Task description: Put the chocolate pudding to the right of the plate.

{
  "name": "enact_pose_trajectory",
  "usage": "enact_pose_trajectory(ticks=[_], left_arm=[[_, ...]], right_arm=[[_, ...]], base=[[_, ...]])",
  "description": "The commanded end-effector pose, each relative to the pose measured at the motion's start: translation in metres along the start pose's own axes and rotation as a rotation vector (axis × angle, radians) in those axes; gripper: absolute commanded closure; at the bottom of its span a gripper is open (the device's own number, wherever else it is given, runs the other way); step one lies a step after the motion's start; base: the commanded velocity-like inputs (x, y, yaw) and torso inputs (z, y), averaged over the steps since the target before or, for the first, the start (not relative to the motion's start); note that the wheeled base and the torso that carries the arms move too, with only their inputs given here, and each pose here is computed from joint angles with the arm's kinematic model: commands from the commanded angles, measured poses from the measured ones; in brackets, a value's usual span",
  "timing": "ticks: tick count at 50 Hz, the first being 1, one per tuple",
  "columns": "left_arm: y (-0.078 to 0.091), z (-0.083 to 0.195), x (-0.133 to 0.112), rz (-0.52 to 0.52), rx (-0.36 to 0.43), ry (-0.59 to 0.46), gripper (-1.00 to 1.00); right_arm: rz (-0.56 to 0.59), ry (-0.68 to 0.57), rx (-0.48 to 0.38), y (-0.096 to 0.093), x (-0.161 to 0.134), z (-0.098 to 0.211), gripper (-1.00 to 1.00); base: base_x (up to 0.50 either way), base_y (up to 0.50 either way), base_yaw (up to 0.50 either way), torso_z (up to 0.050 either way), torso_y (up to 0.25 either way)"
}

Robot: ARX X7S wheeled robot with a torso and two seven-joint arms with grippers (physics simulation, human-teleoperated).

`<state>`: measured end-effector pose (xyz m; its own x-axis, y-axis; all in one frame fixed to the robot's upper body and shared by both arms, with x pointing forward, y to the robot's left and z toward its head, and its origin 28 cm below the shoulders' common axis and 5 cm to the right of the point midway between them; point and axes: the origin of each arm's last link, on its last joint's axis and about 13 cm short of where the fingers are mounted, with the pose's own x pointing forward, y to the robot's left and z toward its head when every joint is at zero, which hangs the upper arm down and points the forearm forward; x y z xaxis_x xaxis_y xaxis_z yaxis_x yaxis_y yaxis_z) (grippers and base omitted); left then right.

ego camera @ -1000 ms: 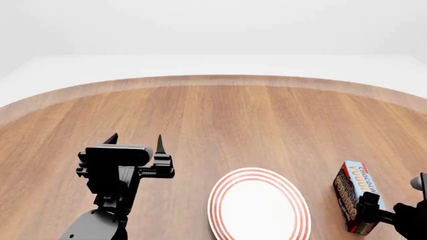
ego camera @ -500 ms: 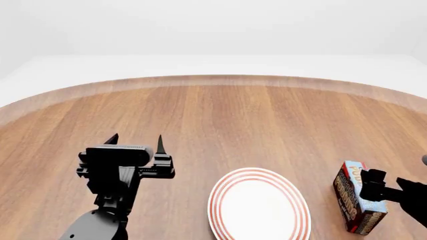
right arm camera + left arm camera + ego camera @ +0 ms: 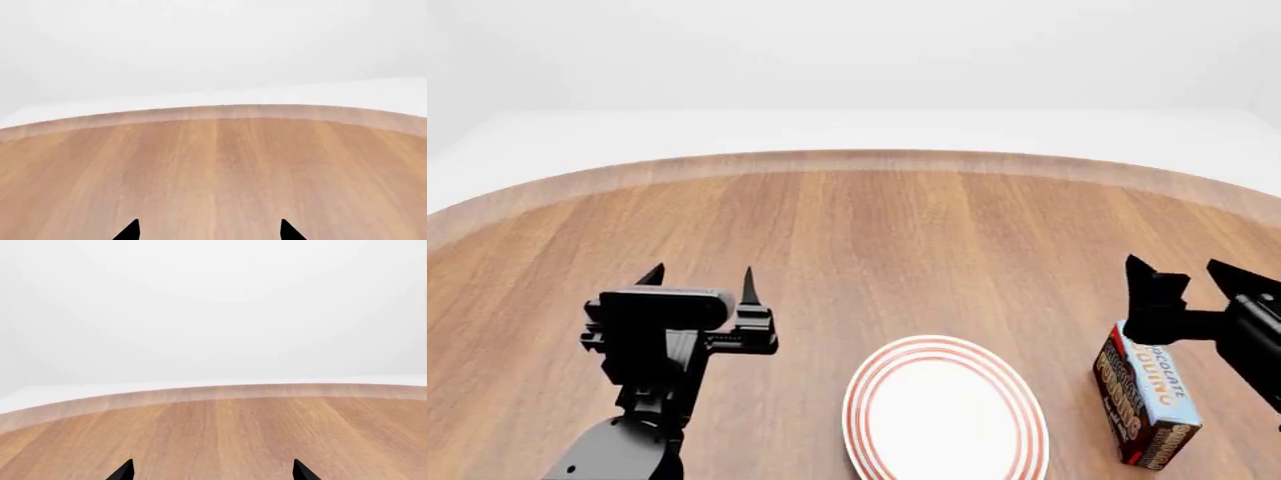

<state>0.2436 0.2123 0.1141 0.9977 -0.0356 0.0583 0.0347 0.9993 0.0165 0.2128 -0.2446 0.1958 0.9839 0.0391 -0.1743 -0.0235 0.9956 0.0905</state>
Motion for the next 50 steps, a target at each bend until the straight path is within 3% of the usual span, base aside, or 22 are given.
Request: enact_pose_trajectory(ticks=[1,5,20,50], left_arm=[[-0.001,0.002,0.001,-0.002,0.004,-0.004,-1.00],[-0.001,0.003,0.000,-0.003,0.005,-0.008,-1.00],[-0.001,0.006,0.001,-0.004,0.007,-0.019,-1.00],[-0.004,0.011,-0.001,-0.015,0.013,-0.030,-1.00]], right_arm=[[0.003,-0.174,-0.119,0.046,-0.007,0.005,-1.00],[0.047,-0.229,-0.116,0.061,-0.010,0.006,-1.00],[0.047,-0.296,-0.252,0.081,-0.009,-0.015,-1.00],[0.156,-0.345,-0.288,0.102,-0.027,-0.030,-1.00]], base=[[0.00,0.00,0.00,0.000,0.000],[0.00,0.00,0.00,0.000,0.000],[0.00,0.00,0.00,0.000,0.000],[0.00,0.00,0.00,0.000,0.000]])
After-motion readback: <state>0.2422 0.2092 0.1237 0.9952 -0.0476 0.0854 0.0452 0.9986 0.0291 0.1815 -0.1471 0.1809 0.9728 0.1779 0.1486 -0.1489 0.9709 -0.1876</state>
